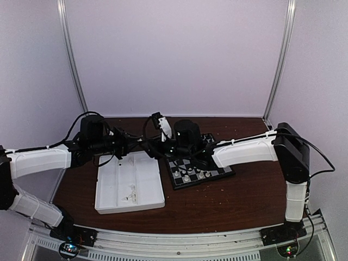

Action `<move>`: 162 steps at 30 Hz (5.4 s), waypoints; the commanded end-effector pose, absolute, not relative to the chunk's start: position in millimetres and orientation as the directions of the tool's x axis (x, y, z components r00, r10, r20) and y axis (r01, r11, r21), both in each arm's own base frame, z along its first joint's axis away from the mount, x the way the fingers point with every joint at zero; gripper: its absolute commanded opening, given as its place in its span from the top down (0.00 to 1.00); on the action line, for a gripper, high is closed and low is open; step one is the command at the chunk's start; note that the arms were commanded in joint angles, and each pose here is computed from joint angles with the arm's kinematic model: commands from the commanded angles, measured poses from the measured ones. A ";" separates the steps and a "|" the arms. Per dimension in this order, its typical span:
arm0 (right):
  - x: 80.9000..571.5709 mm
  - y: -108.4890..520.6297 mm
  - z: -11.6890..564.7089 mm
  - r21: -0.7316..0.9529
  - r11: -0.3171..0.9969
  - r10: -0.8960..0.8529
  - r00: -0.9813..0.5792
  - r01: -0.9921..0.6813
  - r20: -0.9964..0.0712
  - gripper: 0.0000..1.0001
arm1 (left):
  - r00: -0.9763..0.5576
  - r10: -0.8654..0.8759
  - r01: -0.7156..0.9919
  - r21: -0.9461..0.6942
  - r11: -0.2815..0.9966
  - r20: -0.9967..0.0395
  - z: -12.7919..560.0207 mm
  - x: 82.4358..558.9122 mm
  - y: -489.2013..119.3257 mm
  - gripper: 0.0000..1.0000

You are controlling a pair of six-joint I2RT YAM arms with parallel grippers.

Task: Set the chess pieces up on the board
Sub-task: Place the chess piece on the chessboard.

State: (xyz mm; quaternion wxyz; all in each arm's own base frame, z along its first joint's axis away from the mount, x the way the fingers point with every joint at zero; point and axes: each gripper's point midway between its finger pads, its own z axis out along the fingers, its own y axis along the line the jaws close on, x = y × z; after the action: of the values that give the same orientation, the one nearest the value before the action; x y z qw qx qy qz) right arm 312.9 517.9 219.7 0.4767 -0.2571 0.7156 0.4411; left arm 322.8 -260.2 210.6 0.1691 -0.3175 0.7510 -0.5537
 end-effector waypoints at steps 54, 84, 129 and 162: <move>338.0 521.7 209.0 0.414 0.521 0.074 -0.444 -0.746 -0.893 0.88 | -0.762 -0.627 -0.263 -0.962 0.075 0.159 221.8 324.1 -270.8 0.82; 326.4 447.1 209.6 0.376 0.580 -0.072 -0.505 -0.723 -0.860 0.99 | -0.772 -0.620 -0.053 -0.958 0.281 -0.139 234.1 322.9 -231.5 0.43; 282.8 292.7 135.7 0.128 0.763 -0.586 -0.761 -0.634 -0.278 0.93 | -0.801 -0.143 0.162 -0.441 0.883 -0.581 208.2 304.2 -172.0 0.36; 285.5 334.2 70.1 -0.014 0.723 -0.684 -0.712 -0.691 -0.159 0.95 | -0.796 -0.122 0.181 -0.426 0.887 -0.592 214.5 304.3 -172.2 0.36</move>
State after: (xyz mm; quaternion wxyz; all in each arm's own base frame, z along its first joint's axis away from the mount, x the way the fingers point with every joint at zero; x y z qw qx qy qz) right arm 274.8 330.6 70.0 0.0592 -0.3713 0.9259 0.0374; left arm 299.7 -171.8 202.1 0.3058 0.0068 0.9213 -0.2401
